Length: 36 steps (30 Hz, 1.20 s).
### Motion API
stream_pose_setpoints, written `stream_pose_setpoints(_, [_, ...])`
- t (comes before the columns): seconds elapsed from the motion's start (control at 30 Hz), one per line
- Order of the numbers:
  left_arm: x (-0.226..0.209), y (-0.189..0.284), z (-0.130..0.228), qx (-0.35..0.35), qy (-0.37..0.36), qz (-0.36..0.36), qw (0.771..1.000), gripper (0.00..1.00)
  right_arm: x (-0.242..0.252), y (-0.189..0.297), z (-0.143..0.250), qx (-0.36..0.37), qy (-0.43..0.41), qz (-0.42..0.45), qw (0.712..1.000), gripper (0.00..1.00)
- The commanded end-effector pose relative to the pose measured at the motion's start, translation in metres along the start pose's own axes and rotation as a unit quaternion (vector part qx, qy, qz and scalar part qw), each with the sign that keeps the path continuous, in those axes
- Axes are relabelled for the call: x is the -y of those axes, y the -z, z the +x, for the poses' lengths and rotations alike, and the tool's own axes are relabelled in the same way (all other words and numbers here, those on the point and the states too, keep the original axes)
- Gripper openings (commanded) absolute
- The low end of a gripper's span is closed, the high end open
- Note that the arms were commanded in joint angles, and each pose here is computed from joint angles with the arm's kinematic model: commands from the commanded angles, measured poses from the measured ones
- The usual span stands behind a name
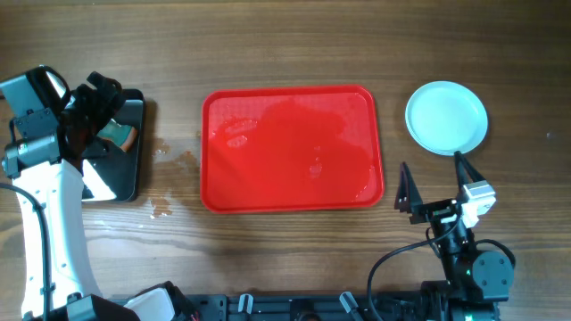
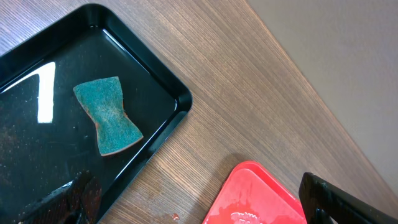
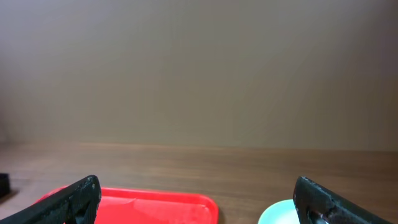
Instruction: Clean dirty plates on tray and stack at the side
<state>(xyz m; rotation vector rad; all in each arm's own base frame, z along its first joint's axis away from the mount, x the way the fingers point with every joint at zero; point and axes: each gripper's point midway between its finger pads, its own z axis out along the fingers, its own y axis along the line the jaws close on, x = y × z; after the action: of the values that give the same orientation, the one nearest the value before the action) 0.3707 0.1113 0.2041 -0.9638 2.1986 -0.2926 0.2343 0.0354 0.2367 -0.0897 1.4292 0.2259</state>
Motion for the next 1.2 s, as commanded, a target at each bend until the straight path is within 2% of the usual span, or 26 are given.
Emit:
stream_pose_setpoints(0.0, [0.000,-0.002,0.000,-0.002,-0.001,0.002,1.000,1.00,0.012,0.002,-0.003,0.012,0.012,0.035,0.999,1.00])
stream_pose_setpoints(0.17, [0.000,-0.002,0.000,-0.002,-0.001,0.003,1.000,1.00,0.015,-0.001,0.007,0.034,0.015,0.038,0.999,0.99])
stream_pose_setpoints(0.33, [0.000,-0.002,0.000,-0.002,-0.001,0.002,1.000,1.00,0.016,-0.002,0.014,0.026,0.029,0.037,0.999,1.00])
stream_pose_setpoints(0.57, [0.000,-0.002,0.000,-0.002,-0.001,0.002,1.000,1.00,0.029,0.002,0.060,-0.068,0.032,0.062,0.995,1.00])
stream_pose_setpoints(1.17, [0.000,-0.002,0.000,-0.002,-0.001,0.002,1.000,1.00,0.032,0.002,0.059,-0.067,0.042,0.069,0.994,1.00])
